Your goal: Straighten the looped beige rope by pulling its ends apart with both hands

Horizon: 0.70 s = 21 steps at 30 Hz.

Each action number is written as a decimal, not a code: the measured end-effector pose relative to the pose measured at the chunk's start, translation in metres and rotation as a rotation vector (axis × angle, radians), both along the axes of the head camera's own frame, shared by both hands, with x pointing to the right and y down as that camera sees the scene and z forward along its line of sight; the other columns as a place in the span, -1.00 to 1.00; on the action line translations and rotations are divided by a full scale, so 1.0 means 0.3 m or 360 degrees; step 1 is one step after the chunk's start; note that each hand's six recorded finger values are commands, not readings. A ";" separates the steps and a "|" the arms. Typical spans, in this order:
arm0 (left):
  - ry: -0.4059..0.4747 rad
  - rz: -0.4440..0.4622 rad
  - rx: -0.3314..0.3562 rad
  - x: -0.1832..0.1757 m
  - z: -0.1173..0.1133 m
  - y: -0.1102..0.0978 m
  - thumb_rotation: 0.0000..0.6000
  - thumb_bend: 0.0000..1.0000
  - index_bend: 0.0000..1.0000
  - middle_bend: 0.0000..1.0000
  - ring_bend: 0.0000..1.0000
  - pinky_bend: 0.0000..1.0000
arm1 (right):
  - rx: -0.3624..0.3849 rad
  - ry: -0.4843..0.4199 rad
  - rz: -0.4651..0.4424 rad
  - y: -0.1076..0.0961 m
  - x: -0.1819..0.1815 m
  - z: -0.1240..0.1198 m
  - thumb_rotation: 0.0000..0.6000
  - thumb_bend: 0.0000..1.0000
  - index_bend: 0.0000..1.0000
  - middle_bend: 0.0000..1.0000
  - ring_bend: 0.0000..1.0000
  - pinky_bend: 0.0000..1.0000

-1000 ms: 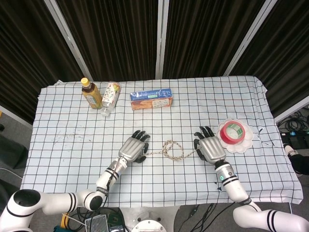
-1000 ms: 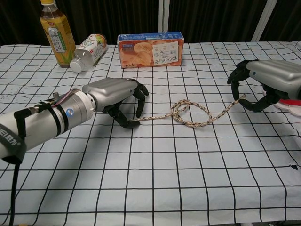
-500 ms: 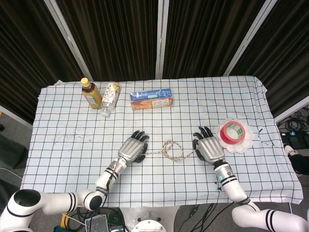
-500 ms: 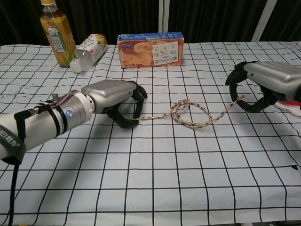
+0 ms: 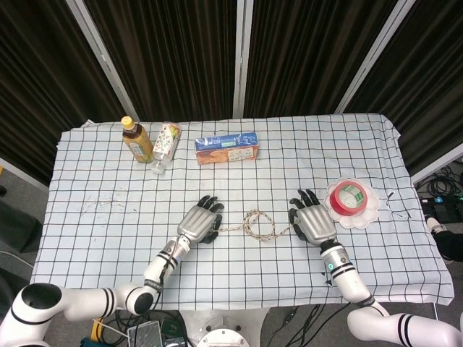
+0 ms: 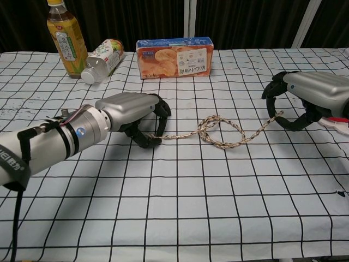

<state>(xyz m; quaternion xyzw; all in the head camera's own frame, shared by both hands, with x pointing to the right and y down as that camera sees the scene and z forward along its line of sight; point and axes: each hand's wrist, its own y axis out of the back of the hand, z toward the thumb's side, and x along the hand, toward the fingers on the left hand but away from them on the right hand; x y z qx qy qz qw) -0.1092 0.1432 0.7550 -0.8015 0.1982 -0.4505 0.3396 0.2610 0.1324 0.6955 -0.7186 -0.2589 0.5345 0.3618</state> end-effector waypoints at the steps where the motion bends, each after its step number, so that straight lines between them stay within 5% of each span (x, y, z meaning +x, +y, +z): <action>1: 0.0001 -0.0001 0.0001 0.000 0.000 0.000 0.98 -0.10 0.22 -0.63 -1.00 -1.00 | 0.0001 0.0000 0.0001 0.000 0.001 0.000 1.00 0.03 0.28 -0.58 -1.00 -1.00; 21: 0.0042 -0.0134 0.0129 -0.172 -0.050 -0.063 1.00 -0.09 0.25 -0.62 -1.00 -1.00 | 0.0090 -0.0045 0.0097 -0.017 0.073 -0.088 1.00 0.08 0.28 -0.58 -1.00 -1.00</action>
